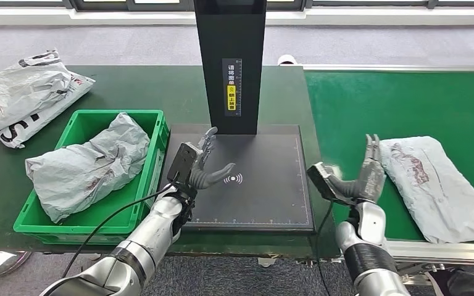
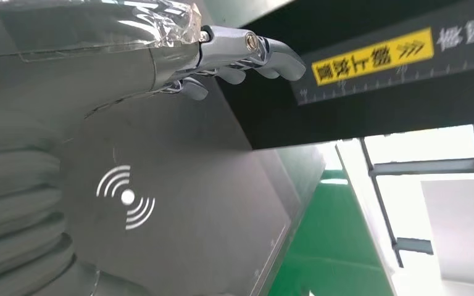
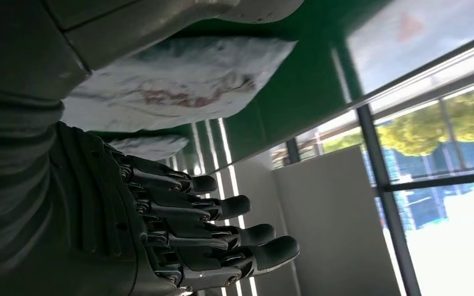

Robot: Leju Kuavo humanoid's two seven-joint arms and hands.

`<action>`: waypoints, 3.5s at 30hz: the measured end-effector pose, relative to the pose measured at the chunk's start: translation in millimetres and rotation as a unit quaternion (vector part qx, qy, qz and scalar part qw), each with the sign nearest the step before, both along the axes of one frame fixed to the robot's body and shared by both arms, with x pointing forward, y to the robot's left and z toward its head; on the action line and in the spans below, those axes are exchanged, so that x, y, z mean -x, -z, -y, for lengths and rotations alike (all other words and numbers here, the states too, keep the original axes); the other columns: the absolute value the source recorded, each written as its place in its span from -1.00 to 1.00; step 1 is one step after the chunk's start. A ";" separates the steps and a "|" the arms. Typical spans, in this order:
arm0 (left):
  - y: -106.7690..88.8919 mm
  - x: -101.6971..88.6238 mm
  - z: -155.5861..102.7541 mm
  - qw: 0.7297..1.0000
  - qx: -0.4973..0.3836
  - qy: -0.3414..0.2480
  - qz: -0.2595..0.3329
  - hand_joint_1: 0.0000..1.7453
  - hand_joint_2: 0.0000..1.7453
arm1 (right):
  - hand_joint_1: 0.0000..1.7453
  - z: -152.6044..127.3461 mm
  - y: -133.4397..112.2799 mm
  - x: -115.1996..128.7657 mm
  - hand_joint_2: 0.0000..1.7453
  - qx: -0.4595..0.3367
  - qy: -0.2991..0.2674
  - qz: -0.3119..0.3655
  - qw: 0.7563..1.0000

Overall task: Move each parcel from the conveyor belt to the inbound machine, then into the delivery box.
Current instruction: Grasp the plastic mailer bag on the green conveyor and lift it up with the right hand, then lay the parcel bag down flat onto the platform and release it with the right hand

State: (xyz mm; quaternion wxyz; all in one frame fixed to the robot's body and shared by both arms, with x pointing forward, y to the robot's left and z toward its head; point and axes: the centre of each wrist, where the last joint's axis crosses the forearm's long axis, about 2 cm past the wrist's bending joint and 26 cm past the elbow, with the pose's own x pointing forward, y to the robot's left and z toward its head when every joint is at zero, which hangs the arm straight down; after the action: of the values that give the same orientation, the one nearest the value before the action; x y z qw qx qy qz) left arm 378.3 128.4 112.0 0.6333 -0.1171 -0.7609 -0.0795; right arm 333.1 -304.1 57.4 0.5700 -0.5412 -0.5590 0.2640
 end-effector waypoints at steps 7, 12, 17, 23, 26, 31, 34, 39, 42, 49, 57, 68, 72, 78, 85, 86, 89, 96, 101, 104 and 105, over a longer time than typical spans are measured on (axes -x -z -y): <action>2.5 4.0 6.1 1.000 0.002 0.004 -0.004 -1.00 1.00 | -1.00 63.0 28.5 27.6 1.00 0.058 0.136 -0.101 0.984; 2.4 3.8 5.5 1.000 -0.002 0.003 -0.001 -1.00 1.00 | -1.00 80.9 49.7 45.9 1.00 0.064 0.180 -0.188 0.963; 2.6 3.6 3.7 1.000 -0.003 0.002 0.001 -1.00 1.00 | -1.00 86.6 60.1 54.7 1.00 0.059 0.190 -0.258 0.945; 4.6 4.2 -1.8 1.000 0.002 -0.005 0.001 -1.00 1.00 | -1.00 90.4 63.5 54.2 1.00 0.047 0.199 -0.340 0.918; 5.7 4.4 -4.5 1.000 0.001 -0.006 0.002 -1.00 1.00 | -1.00 91.8 61.7 50.4 1.00 0.043 0.200 -0.361 0.910; 7.5 5.0 -7.9 1.000 -0.001 -0.008 0.002 -1.00 1.00 | 0.54 92.3 61.5 49.2 1.00 0.041 0.199 -0.368 0.907; 8.5 5.1 -9.9 1.000 -0.002 -0.009 0.001 -1.00 1.00 | 1.00 92.0 62.8 50.3 1.00 0.043 0.208 -0.378 0.901; 9.8 4.7 -13.6 1.000 -0.003 -0.012 0.000 -1.00 1.00 | 1.00 94.6 64.1 52.0 1.00 0.044 0.225 -0.394 0.890; 10.6 4.8 -15.4 1.000 -0.002 -0.014 -0.003 -1.00 1.00 | 1.00 94.7 62.9 50.1 1.00 0.044 0.227 -0.392 0.890; 11.7 5.5 -17.7 1.000 -0.003 -0.018 -0.006 -1.00 1.00 | 1.00 94.3 57.6 43.1 1.00 0.045 0.225 -0.368 0.901; 17.0 11.2 -25.1 0.999 -0.012 -0.048 0.001 -1.00 1.00 | 1.00 74.7 33.5 18.0 1.00 0.046 0.106 -0.146 0.982; 6.8 7.5 -27.0 0.989 -0.051 -0.125 0.053 -1.00 1.00 | 1.00 -60.2 -34.2 -19.1 1.00 -0.064 -0.148 0.146 0.976; 0.3 3.4 -25.4 0.988 -0.058 -0.131 0.066 -1.00 1.00 | 1.00 -118.5 -60.2 -20.5 1.00 -0.127 -0.203 0.173 0.955; -10.7 -4.1 -18.3 0.988 -0.052 -0.120 0.079 -1.00 1.00 | 1.00 -193.8 -73.6 -5.2 1.00 -0.179 -0.351 0.096 0.914; -13.4 -7.0 -15.5 0.989 -0.050 -0.114 0.078 -1.00 1.00 | -0.98 -225.4 -69.9 9.4 1.00 -0.176 -0.427 0.033 0.886; -14.0 -7.7 -15.4 0.989 -0.049 -0.112 0.077 -1.00 1.00 | -1.00 -228.2 -68.0 10.5 1.00 -0.174 -0.434 0.010 0.884; -16.7 -10.2 -14.5 0.990 -0.047 -0.110 0.078 -1.00 1.00 | -1.00 -234.0 -58.7 14.9 1.00 -0.162 -0.439 -0.041 0.883; -18.5 -11.5 -11.5 0.990 -0.035 -0.112 0.078 -1.00 1.00 | -1.00 -231.5 -48.9 14.7 1.00 -0.174 -0.427 -0.030 0.887; -18.6 -11.5 -11.4 0.989 -0.019 -0.120 0.086 -1.00 1.00 | -1.00 -222.2 -52.0 11.0 1.00 -0.240 -0.419 0.058 0.874; -18.2 -11.5 -11.3 0.990 -0.015 -0.100 0.094 -1.00 1.00 | -1.00 -210.9 -52.3 6.9 1.00 -0.286 -0.408 0.086 0.863; -17.9 -11.5 -11.3 0.991 -0.016 -0.088 0.101 -1.00 1.00 | -1.00 -206.2 -51.0 5.3 1.00 -0.303 -0.406 0.087 0.858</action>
State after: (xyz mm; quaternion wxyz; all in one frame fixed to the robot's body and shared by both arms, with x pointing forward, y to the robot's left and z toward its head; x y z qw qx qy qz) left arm 389.8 139.6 129.9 0.5599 -0.0311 -0.8267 -0.0471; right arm 327.8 -97.9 108.5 0.4969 -0.0880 -0.8289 0.2415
